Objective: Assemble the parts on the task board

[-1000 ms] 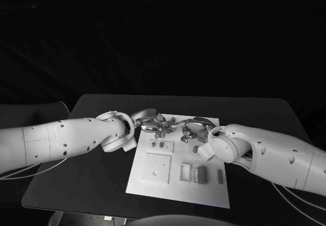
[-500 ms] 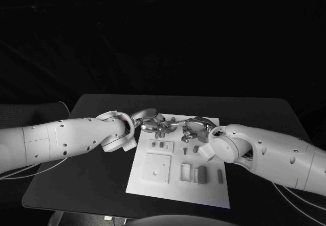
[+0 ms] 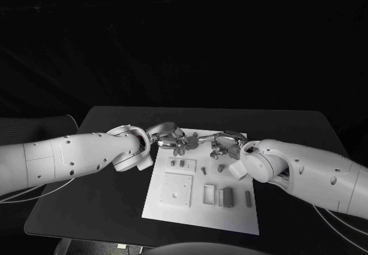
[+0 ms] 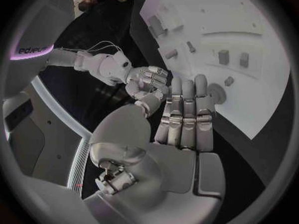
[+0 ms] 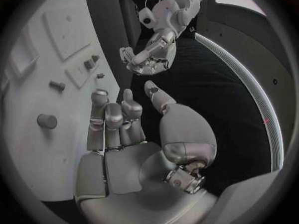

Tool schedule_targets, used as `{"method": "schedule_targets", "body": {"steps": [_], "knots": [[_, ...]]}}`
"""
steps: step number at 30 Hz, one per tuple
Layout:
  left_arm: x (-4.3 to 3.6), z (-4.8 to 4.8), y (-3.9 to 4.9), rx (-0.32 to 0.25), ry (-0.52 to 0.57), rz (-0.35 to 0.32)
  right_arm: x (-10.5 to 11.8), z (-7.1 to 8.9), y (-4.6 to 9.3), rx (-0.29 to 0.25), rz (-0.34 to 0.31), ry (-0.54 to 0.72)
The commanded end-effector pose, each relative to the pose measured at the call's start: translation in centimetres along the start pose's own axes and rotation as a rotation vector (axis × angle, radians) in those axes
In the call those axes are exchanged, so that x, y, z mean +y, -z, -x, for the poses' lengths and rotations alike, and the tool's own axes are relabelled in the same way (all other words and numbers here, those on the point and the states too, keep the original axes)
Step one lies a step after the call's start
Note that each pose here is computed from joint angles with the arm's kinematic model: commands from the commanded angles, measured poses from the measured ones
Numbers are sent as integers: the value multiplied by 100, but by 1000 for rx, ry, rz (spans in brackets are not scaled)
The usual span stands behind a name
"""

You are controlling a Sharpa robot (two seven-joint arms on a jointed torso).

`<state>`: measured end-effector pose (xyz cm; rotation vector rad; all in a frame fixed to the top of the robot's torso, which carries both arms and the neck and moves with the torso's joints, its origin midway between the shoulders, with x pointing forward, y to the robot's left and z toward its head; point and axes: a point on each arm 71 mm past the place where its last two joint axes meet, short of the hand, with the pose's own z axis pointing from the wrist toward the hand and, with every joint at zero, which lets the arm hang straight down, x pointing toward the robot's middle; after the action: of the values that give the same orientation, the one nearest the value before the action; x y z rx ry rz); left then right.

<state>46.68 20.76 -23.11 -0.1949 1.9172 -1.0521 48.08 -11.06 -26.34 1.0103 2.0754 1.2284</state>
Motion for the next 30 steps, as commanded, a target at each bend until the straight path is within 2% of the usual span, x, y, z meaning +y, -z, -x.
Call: {"method": "schedule_targets", "body": {"steps": [1,5,10,13,16,20,23,25,30], "knots": [[4,6,3,3,-1,0,24,33,6,7,40,74],[14,13,9,3,-1,4,41,99,9,3,62,163],[37,28,20,-1,1,14,89,168,6,0,83,351],[48,34,24,-1,4,20,126,203,-4,2,80,501],[64,48,29,-8,9,28,196,239,-18,-19,91,680],[93,67,34,-14,22,44,328,216,-48,-42,100,933],[109,77,34,-19,33,54,399,186,-100,-20,47,1038],[115,79,27,-19,38,61,429,170,-168,7,-33,1063],[124,79,21,-18,51,73,417,105,-265,77,-150,1080]]}}
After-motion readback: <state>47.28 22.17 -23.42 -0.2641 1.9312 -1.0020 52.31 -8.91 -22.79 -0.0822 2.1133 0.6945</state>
